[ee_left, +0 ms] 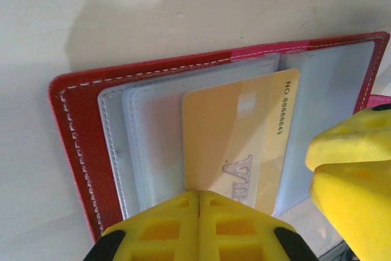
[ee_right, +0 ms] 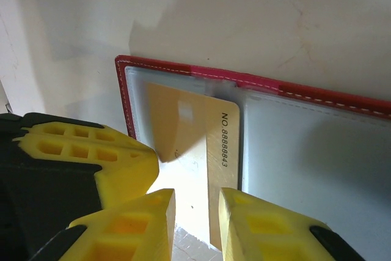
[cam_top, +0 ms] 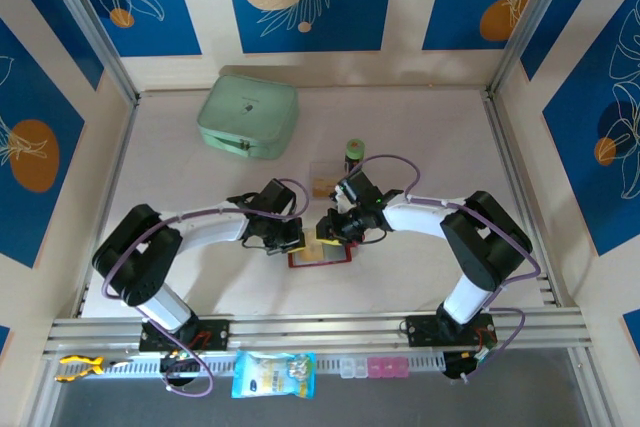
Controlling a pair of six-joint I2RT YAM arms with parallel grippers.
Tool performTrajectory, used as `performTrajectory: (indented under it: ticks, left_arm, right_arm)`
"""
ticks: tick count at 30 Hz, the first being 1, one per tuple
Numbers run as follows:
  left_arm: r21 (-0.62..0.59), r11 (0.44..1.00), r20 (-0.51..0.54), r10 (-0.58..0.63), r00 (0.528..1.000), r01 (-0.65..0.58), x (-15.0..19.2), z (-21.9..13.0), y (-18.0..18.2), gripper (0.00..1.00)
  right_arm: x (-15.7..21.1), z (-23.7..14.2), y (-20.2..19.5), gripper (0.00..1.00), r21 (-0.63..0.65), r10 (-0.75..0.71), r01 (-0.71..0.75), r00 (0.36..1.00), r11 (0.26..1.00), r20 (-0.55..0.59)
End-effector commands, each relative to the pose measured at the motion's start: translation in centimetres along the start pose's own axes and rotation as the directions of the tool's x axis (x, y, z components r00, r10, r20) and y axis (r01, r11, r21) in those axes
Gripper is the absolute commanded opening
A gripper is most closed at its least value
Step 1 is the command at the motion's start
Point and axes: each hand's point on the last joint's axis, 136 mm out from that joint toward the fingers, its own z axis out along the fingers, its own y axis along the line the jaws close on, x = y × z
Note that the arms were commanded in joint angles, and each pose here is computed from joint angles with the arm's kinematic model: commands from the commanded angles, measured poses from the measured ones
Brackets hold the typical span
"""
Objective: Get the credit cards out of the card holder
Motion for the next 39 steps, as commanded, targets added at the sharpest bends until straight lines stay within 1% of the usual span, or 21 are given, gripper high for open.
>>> performTrajectory:
  ticks: [1, 15, 30, 39]
  left_arm:
    - [-0.049, 0.999, -0.028, 0.007, 1.000, -0.008, 0.8, 0.4, 1.3, 0.03]
    - [-0.067, 0.998, -0.033, -0.001, 0.999, -0.001, 1.0, 0.6, 1.9, 0.02]
    - [-0.066, 0.998, -0.033, -0.005, 0.999, 0.003, 1.1, 0.6, 1.9, 0.02]
    - [-0.068, 0.998, -0.034, -0.007, 0.999, 0.005, 1.1, 0.6, 2.0, 0.02]
  right_arm:
    - [0.7, 0.3, -0.7, 0.26, 0.003, 0.022, -0.022, 0.999, 1.000, -0.029]
    - [1.0, 1.1, -1.5, 0.26, 0.006, 0.036, -0.036, 0.998, 0.999, -0.050]
    - [1.2, 1.4, -0.6, 0.26, -0.049, 0.025, -0.028, 0.997, 0.998, -0.072]
    - [1.4, 2.0, -1.1, 0.25, -0.041, 0.037, -0.041, 0.995, 0.998, -0.093]
